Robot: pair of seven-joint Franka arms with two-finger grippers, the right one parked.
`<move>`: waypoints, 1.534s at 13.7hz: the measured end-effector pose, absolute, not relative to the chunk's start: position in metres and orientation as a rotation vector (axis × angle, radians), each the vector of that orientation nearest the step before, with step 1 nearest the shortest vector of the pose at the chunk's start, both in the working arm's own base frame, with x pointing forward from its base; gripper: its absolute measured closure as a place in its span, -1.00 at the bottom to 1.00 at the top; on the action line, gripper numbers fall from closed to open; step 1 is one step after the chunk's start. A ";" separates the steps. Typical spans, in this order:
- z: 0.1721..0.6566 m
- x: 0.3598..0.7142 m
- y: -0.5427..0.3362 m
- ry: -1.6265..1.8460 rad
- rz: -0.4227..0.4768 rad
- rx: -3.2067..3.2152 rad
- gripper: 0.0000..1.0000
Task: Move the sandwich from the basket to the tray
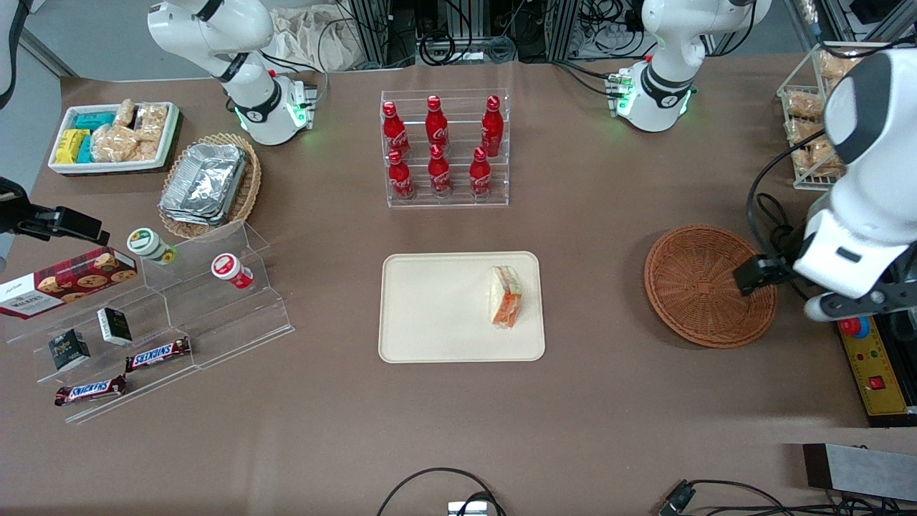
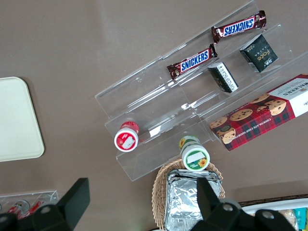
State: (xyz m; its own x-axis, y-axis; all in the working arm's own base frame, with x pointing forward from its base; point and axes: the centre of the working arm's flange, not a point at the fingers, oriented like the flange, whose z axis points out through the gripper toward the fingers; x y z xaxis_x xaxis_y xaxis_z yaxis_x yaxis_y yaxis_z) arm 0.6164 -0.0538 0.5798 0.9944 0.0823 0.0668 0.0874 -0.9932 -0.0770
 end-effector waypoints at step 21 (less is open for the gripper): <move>0.667 0.546 -0.013 0.036 -0.124 -3.073 -1.00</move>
State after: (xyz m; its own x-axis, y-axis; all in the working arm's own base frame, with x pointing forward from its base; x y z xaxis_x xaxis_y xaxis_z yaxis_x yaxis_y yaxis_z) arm 0.5463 -0.0132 0.6665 0.9965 -0.0262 0.0797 -0.0209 -0.9975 -0.0671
